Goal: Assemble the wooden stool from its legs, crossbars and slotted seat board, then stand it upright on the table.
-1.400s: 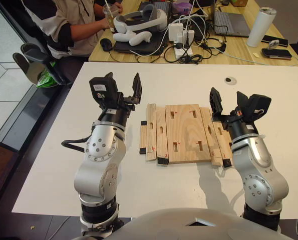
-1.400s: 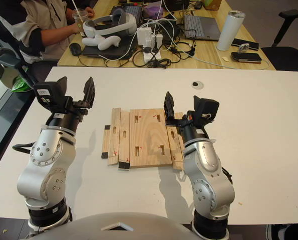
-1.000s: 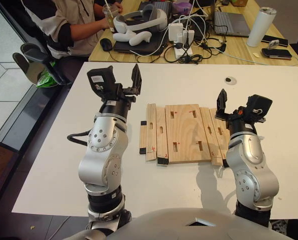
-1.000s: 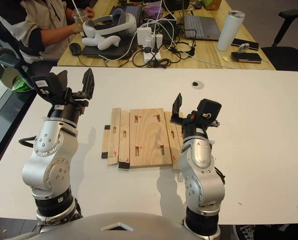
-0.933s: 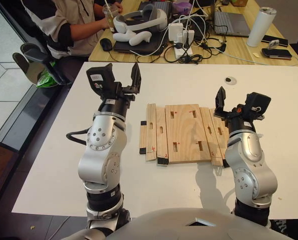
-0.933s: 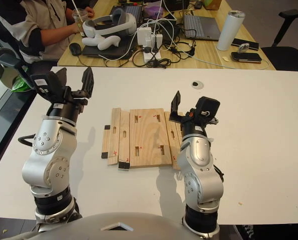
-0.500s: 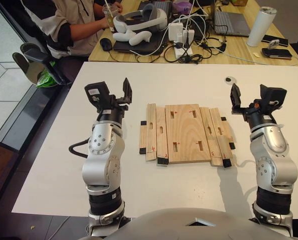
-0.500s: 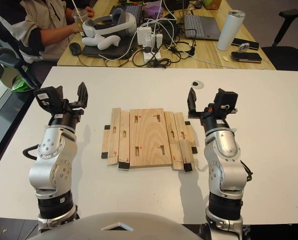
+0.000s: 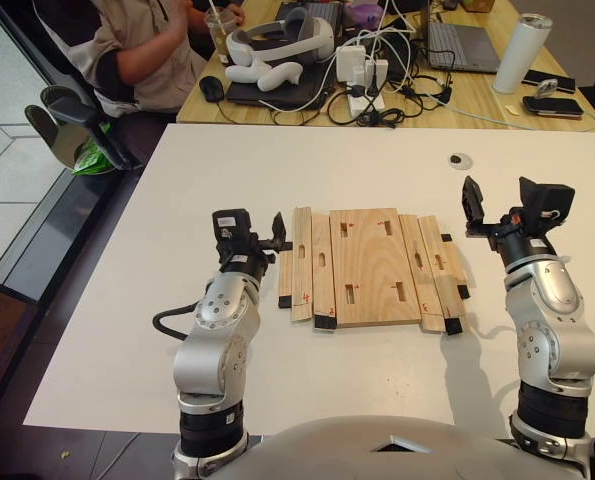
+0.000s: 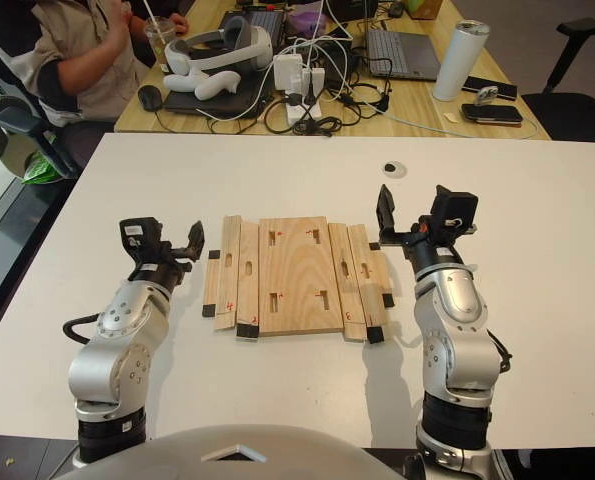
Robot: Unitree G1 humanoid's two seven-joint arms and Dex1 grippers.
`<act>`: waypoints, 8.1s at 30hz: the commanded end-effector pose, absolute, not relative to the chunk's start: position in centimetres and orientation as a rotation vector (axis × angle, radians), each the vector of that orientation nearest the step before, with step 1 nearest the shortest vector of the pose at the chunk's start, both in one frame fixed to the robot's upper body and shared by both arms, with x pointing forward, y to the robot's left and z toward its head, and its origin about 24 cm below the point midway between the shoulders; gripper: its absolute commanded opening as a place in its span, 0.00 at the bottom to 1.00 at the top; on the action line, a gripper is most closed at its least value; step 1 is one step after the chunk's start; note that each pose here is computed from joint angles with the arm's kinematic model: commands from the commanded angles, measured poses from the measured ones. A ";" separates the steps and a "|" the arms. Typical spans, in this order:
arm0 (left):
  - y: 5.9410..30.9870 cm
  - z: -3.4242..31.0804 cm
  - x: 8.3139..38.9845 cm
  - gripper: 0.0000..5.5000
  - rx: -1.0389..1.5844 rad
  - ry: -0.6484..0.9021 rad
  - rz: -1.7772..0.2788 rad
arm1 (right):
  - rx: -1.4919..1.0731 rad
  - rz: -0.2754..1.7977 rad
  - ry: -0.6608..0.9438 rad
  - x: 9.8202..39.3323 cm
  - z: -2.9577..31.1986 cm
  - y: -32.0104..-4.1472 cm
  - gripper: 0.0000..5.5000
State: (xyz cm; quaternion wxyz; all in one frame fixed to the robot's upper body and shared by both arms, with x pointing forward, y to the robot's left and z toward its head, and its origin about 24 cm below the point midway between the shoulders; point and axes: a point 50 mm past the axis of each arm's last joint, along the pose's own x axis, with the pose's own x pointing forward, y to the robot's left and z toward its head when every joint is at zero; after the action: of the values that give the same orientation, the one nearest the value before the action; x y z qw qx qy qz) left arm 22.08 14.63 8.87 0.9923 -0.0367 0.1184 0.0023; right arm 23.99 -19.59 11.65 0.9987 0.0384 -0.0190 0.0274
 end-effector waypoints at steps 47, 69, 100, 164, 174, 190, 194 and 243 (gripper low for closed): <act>16.2 5.9 23.6 0.67 0.460 0.619 -0.347 | 0.046 -0.062 -0.176 24.1 13.5 -18.4 0.87; 13.2 6.4 25.1 0.67 0.518 0.471 -0.290 | 0.021 -0.003 -0.140 25.1 12.8 -18.7 0.87; 13.1 5.6 23.3 0.67 0.295 0.513 -0.164 | -0.026 0.068 -0.083 25.1 12.1 -19.1 0.87; 13.1 4.2 23.2 0.67 0.379 0.578 -0.242 | 0.013 0.077 -0.016 26.3 10.9 -18.7 0.87; 13.5 2.5 22.0 0.67 0.207 0.819 -0.247 | 0.022 0.070 -0.031 26.2 11.1 -18.3 0.87; 14.8 2.5 22.1 0.42 0.014 1.002 -0.279 | 0.075 -0.015 -0.078 25.3 11.4 -17.5 0.87; 14.8 2.6 21.8 0.31 0.087 0.988 -0.305 | 0.066 -0.033 -0.093 25.4 11.7 -17.7 0.87; 6.3 18.4 24.1 0.23 0.541 -0.505 -0.569 | 0.497 1.099 -0.155 29.8 21.1 -11.4 0.75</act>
State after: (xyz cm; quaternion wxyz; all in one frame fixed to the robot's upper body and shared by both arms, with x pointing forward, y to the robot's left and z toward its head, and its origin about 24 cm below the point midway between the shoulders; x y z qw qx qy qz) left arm 24.29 6.47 18.82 0.8966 0.2505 -0.2492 -0.2670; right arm 29.34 -11.99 20.09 0.8229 0.2343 -0.0521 0.5150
